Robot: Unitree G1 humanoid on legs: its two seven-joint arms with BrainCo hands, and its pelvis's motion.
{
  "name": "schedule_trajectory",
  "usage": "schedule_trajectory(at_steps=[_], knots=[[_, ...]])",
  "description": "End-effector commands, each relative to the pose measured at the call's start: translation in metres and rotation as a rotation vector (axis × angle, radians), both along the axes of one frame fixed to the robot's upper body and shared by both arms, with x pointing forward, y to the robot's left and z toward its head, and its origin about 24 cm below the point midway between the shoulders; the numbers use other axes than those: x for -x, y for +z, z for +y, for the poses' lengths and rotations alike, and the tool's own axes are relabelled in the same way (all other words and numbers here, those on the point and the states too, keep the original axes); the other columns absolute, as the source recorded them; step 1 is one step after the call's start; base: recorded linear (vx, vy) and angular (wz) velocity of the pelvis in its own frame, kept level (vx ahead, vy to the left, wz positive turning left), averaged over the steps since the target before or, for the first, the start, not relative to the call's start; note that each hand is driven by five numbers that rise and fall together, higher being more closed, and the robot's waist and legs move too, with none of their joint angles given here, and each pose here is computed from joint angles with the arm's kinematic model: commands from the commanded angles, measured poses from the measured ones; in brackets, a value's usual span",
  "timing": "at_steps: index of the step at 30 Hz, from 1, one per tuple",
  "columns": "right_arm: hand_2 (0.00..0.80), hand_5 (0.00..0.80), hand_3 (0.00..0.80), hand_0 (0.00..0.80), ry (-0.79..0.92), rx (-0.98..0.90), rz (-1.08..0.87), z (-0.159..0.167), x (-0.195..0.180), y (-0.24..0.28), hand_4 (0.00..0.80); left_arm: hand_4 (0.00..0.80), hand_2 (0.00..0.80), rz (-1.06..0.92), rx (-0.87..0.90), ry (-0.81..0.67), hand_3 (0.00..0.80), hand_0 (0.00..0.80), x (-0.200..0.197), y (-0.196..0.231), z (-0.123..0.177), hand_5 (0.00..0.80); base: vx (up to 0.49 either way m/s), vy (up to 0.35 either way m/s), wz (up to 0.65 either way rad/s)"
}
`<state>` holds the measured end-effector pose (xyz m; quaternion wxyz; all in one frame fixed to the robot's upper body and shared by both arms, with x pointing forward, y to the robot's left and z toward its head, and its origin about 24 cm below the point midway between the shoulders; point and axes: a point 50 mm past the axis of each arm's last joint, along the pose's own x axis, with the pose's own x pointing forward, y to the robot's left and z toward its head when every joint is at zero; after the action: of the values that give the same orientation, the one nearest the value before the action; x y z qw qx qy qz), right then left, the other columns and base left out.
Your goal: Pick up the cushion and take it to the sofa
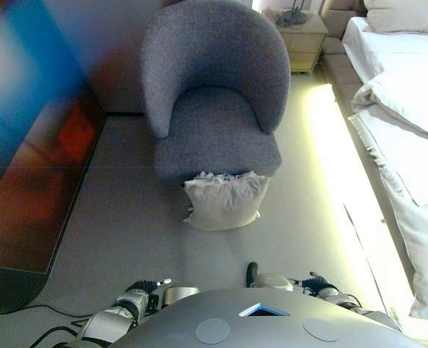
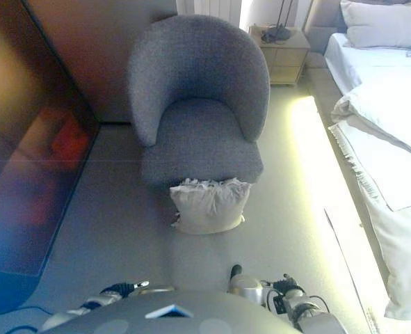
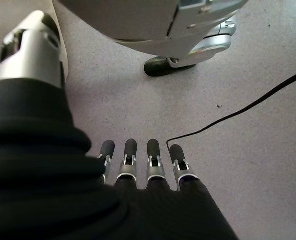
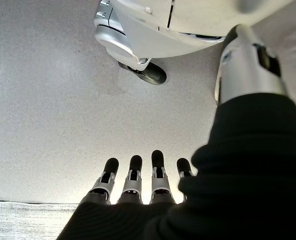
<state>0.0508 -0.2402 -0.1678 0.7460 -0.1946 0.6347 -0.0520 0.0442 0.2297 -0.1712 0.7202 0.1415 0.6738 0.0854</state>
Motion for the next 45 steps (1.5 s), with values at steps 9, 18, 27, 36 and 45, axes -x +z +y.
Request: schedule_trajectory(at_steps=[9, 18, 27, 36, 45], knots=[[0.000, 0.000, 0.000, 0.000, 0.045, -0.004, -0.035, 0.005, -0.024, 0.002, 0.000, 0.000, 0.000, -0.022, -0.015, 0.003, 0.000, 0.000, -0.013, 0.002, 0.005, 0.000, 0.018, -0.015, 0.02], [0.000, 0.000, 0.000, 0.000, 0.035, -0.015, -0.032, 0.006, -0.024, 0.001, 0.000, 0.000, 0.000, 0.000, -0.027, -0.018, 0.000, 0.000, -0.011, 0.002, 0.004, 0.000, 0.018, -0.013, 0.00], [0.000, 0.000, 0.000, 0.000, 0.050, -0.012, -0.016, 0.006, -0.022, 0.001, 0.000, 0.000, 0.000, 0.021, -0.035, -0.030, 0.000, 0.000, -0.012, 0.003, 0.006, 0.000, 0.039, -0.044, 0.00], [0.000, 0.000, 0.000, 0.000, 0.066, -0.002, -0.045, 0.002, -0.043, 0.006, 0.000, 0.000, 0.000, -0.047, -0.041, 0.024, 0.000, 0.000, -0.022, 0.005, 0.010, 0.000, -0.027, -0.142, 0.02], [0.000, 0.000, 0.000, 0.000, 0.065, 0.009, -0.006, -0.008, -0.036, 0.007, 0.000, 0.000, 0.000, -0.011, -0.012, 0.100, 0.000, 0.000, 0.001, 0.002, 0.009, 0.000, 0.259, -0.009, -0.20]])
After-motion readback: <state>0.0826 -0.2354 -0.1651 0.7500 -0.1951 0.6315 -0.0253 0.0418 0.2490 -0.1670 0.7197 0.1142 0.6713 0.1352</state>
